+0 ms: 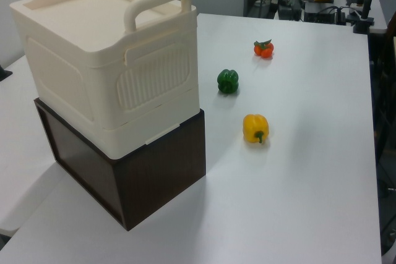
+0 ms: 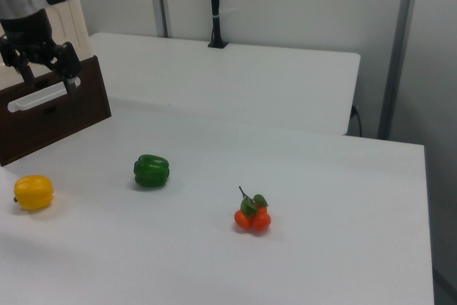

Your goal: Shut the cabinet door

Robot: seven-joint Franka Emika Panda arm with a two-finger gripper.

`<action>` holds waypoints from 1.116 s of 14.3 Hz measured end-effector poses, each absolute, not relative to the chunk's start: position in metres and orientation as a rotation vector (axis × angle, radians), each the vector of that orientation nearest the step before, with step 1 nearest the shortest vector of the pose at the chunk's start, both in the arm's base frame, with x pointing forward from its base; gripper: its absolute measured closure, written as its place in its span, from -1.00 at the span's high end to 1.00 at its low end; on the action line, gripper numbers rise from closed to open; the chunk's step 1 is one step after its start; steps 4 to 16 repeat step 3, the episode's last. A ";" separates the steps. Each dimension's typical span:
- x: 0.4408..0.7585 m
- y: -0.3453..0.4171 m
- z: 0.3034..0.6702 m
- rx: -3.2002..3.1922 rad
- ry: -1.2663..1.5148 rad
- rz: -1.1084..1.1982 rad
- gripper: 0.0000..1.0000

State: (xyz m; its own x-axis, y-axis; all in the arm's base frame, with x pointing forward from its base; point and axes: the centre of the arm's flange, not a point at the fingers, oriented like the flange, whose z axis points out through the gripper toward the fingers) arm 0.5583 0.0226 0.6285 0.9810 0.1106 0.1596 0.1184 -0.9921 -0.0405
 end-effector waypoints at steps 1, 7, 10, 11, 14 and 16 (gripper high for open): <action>0.559 0.022 0.627 -3.069 -0.186 -0.243 1.00; 0.559 0.022 0.628 -3.064 -0.189 -0.243 1.00; 0.559 0.022 0.628 -3.064 -0.189 -0.243 1.00; 0.559 0.022 0.628 -3.064 -0.189 -0.243 1.00; 0.559 0.022 0.628 -3.064 -0.189 -0.243 1.00; 0.559 0.022 0.628 -3.064 -0.189 -0.243 1.00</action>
